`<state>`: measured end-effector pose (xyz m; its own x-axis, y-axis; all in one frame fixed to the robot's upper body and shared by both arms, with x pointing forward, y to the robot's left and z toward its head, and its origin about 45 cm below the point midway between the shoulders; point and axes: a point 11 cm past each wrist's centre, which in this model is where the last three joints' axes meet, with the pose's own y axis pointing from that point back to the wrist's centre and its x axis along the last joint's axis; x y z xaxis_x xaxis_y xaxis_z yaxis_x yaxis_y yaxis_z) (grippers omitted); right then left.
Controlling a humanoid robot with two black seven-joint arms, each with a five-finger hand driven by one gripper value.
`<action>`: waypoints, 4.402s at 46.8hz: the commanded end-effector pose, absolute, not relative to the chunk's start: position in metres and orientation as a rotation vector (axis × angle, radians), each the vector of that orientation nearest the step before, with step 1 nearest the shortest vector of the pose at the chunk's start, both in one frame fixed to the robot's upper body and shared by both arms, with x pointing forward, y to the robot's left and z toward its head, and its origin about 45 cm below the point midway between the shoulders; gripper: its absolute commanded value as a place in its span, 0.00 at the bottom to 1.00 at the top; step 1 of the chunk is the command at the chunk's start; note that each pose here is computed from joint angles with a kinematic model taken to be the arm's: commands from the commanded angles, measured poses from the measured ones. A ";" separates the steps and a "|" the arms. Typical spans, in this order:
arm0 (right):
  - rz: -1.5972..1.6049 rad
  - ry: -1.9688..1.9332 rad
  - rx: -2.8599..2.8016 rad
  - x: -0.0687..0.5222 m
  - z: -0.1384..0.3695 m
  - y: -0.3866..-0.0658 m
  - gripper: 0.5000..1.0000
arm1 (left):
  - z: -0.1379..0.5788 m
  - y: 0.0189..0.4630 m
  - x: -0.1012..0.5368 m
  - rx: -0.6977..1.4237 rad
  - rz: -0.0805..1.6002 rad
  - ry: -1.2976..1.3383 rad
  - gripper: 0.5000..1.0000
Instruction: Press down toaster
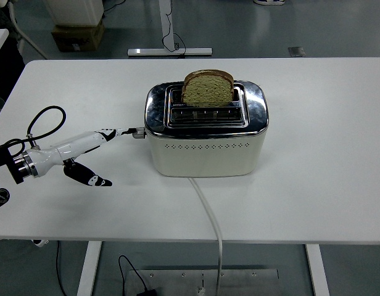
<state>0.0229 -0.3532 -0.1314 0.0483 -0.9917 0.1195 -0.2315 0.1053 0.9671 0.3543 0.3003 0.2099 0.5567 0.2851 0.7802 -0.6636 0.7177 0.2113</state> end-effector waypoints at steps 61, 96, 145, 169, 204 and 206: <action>-0.960 -1.380 1.317 0.023 -0.131 -0.353 1.00 | 0.180 0.306 0.351 0.571 0.604 -0.735 1.00; -0.960 -1.380 1.317 0.023 -0.131 -0.353 1.00 | 0.167 0.302 0.349 0.579 0.602 -0.706 1.00; -0.960 -1.380 1.317 0.023 -0.131 -0.353 1.00 | 0.206 0.334 0.382 0.338 0.990 -0.448 1.00; -0.962 -1.380 1.318 0.023 -0.131 -0.353 1.00 | 0.241 0.368 0.407 0.002 1.323 -0.176 1.00; -0.963 -1.379 1.317 0.022 -0.131 -0.353 1.00 | 0.203 0.347 0.424 -0.386 1.542 0.294 1.00; -0.961 -1.379 1.316 0.022 -0.131 -0.353 1.00 | 0.200 0.345 0.424 -0.401 1.543 0.316 1.00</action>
<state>0.0227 -0.3532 -0.1314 0.0481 -0.9917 0.1196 -0.2311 0.1054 0.9672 0.4234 0.3469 0.2035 0.0162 0.9117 -0.4104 -0.9983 -0.0082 -0.0575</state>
